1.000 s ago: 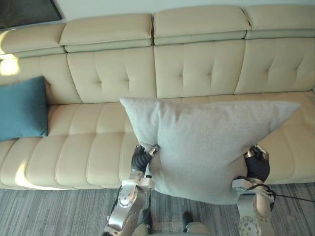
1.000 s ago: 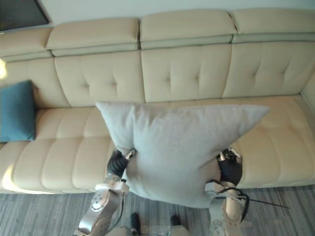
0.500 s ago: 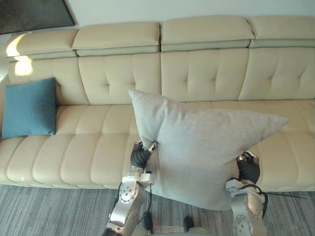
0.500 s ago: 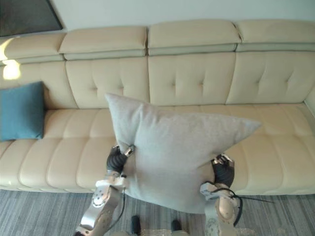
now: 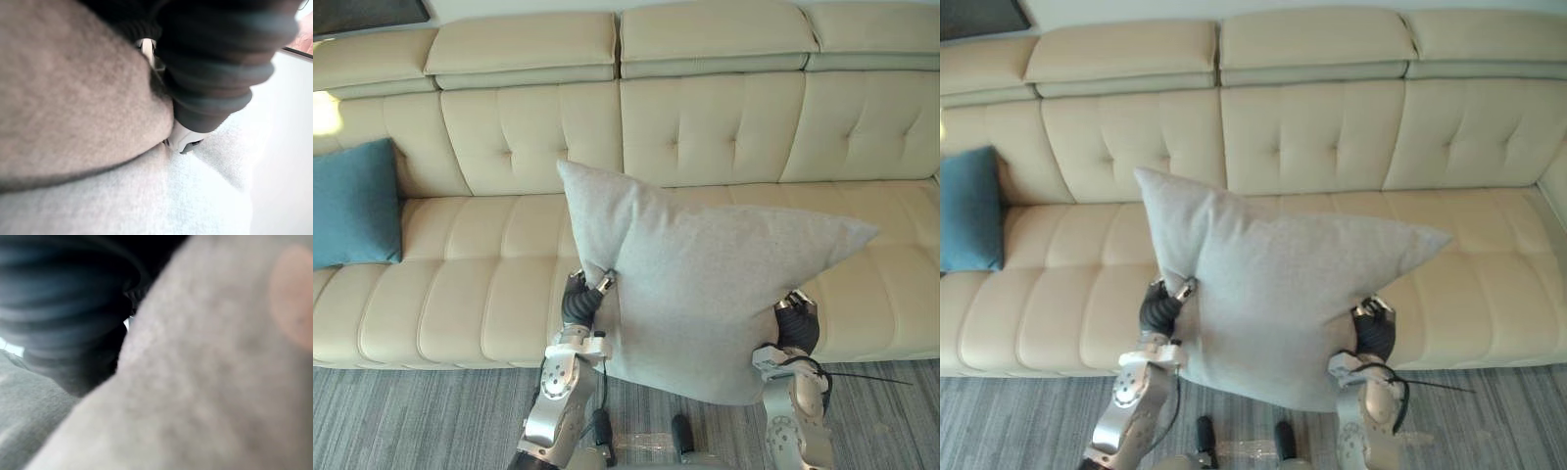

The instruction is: Pick up cushions and gather them together orderly.

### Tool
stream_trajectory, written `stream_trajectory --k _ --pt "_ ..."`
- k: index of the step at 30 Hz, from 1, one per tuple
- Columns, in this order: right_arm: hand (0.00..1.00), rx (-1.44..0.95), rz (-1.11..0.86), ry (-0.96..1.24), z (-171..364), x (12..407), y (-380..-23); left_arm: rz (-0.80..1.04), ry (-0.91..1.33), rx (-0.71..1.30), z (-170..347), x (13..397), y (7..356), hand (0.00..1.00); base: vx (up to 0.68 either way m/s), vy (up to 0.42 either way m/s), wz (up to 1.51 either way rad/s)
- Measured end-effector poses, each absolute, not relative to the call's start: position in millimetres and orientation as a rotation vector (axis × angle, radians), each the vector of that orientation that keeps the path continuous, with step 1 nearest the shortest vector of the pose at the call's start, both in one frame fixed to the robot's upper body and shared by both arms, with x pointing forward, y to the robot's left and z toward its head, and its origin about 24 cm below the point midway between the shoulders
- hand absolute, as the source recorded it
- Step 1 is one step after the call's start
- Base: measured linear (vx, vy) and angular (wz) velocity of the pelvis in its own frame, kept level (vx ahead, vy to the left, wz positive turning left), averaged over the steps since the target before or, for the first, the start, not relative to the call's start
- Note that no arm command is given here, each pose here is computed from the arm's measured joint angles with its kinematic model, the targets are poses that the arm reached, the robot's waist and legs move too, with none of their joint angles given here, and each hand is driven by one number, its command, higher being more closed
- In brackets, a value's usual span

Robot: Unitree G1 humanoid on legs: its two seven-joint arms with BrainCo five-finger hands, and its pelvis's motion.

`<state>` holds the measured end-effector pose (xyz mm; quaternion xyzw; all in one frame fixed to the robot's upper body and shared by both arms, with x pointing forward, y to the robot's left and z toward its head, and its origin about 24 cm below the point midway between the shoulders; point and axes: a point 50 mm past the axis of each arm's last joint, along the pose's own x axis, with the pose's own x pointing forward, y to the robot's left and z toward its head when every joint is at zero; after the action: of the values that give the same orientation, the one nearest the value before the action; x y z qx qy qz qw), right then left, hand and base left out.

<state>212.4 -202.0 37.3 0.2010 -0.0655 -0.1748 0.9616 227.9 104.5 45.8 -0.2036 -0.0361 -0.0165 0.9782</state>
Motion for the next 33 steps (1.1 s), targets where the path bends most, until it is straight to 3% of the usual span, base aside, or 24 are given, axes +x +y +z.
stream_trajectory --k 5,12,21,27,33 --pt "1.0 0.365 -0.339 -0.142 40.7 231.6 -199.5 -0.025 -0.076 -0.36 45.8 234.2 111.3 1.0 0.0 -0.003 -0.01" --pt "1.0 0.339 -0.29 -0.247 79.5 289.1 -180.3 0.047 -0.211 -0.287 81.5 278.9 125.7 1.0 -0.08 0.001 0.01" --pt "1.0 0.254 -0.251 -0.521 204.3 368.4 -153.1 0.193 -0.516 -0.199 194.4 355.8 147.5 1.0 -0.09 0.008 0.05" --pt "1.0 0.24 -0.305 -0.688 281.7 379.8 -140.4 0.285 -0.662 -0.243 274.9 379.1 150.8 1.0 -0.06 0.037 0.08" --pt "1.0 0.234 -0.401 -0.848 338.6 369.7 -134.2 0.315 -0.799 -0.331 344.0 374.8 136.9 1.0 -0.03 0.069 0.03"
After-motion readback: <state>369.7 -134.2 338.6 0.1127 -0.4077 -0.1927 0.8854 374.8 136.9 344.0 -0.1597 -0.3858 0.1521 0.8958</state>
